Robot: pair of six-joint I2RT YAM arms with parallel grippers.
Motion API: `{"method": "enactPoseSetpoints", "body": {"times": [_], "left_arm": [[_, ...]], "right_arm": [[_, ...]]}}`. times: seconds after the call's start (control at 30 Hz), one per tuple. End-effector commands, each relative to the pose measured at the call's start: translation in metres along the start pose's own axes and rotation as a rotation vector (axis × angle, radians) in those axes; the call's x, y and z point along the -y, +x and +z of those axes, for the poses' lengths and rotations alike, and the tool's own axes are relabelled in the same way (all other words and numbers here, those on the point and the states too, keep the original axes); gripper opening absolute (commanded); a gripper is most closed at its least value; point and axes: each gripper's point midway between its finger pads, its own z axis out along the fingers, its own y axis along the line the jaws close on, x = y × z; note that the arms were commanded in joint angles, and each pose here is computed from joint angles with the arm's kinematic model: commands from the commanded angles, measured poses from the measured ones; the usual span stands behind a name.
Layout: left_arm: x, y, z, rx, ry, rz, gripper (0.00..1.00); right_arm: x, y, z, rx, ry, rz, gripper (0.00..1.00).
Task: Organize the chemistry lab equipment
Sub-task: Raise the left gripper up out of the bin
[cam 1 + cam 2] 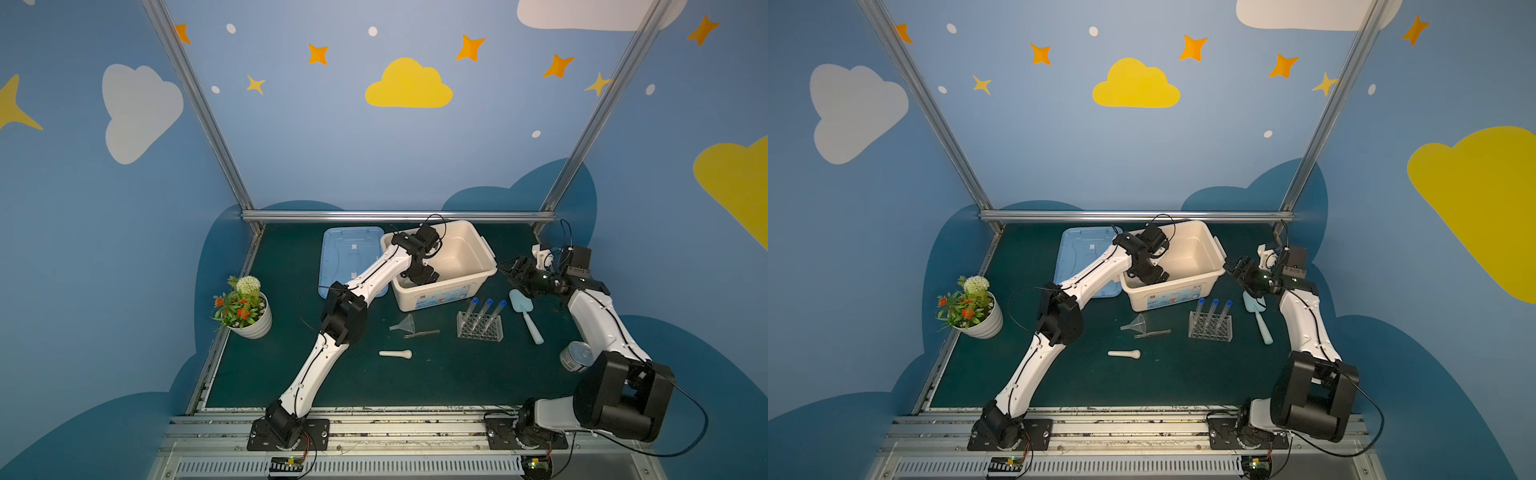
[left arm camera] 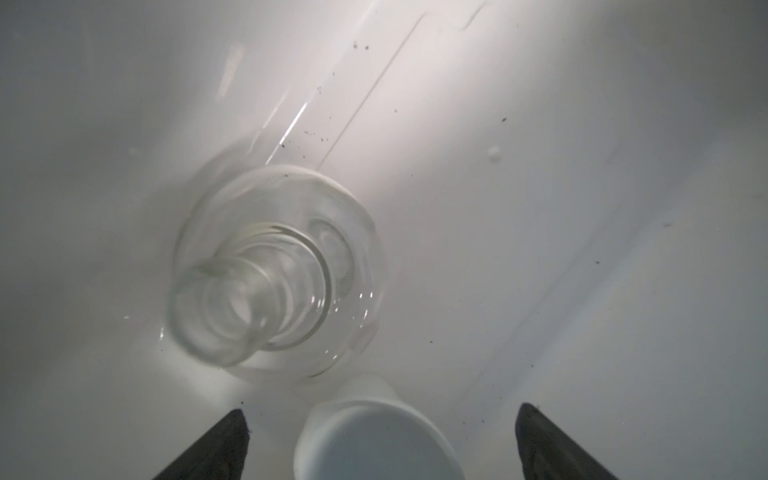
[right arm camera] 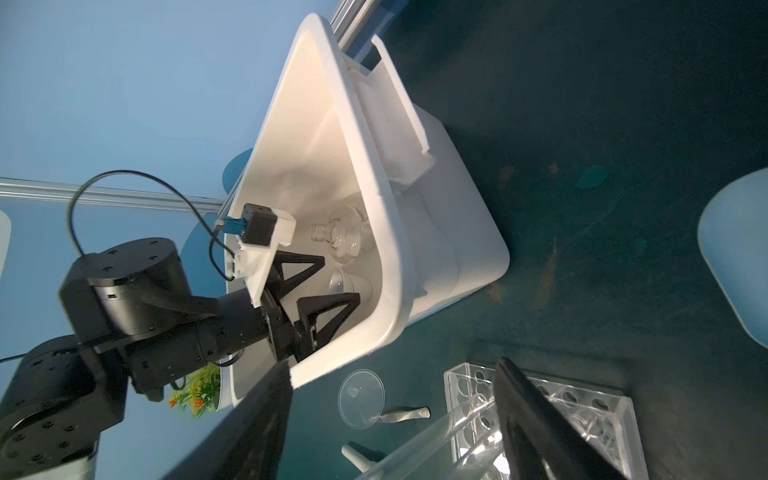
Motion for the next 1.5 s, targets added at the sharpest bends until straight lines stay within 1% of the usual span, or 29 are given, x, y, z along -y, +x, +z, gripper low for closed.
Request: {"method": "enactPoseSetpoints", "body": {"times": [0.0,0.23,0.4,0.53,0.6,0.63,0.73,0.87,1.0,1.13,1.3,1.47], "left_arm": [[0.005,-0.026,-0.061,0.125,0.024,-0.010,1.00],[0.005,-0.044,-0.110,0.235,0.014,-0.008,1.00],[-0.001,-0.037,-0.139,0.248,-0.022,0.000,1.00],[-0.005,-0.027,-0.151,0.261,-0.052,0.003,1.00],[-0.008,-0.022,-0.160,0.287,-0.064,-0.003,1.00],[-0.009,-0.016,-0.159,0.284,-0.070,-0.003,1.00],[-0.013,-0.003,-0.169,0.326,-0.088,-0.021,1.00],[-0.020,0.021,-0.176,0.381,-0.112,-0.045,1.00],[-0.023,0.046,-0.183,0.423,-0.113,-0.054,1.00],[-0.018,0.073,-0.185,0.428,-0.090,0.006,1.00],[-0.006,0.111,-0.183,0.429,-0.023,0.094,1.00],[0.006,0.149,-0.169,0.378,0.046,0.143,1.00]], "right_arm": [[-0.004,0.002,-0.005,0.006,-0.012,-0.014,0.77],[-0.005,0.000,-0.006,0.012,-0.012,-0.019,0.76],[-0.008,-0.002,-0.008,0.018,-0.015,-0.025,0.76],[-0.011,-0.002,-0.011,0.027,-0.021,-0.037,0.76],[-0.014,-0.003,-0.014,0.040,-0.023,-0.057,0.77],[-0.017,-0.003,-0.017,0.047,-0.024,-0.069,0.77],[-0.024,-0.004,-0.024,0.072,-0.030,-0.115,0.77],[-0.037,-0.001,-0.029,0.095,-0.072,-0.186,0.77],[-0.043,0.003,-0.031,0.109,-0.076,-0.223,0.77],[-0.045,0.005,-0.028,0.108,-0.089,-0.231,0.77],[-0.043,0.006,-0.021,0.093,-0.086,-0.216,0.77],[-0.044,0.006,-0.017,0.085,-0.087,-0.211,0.77]]}}
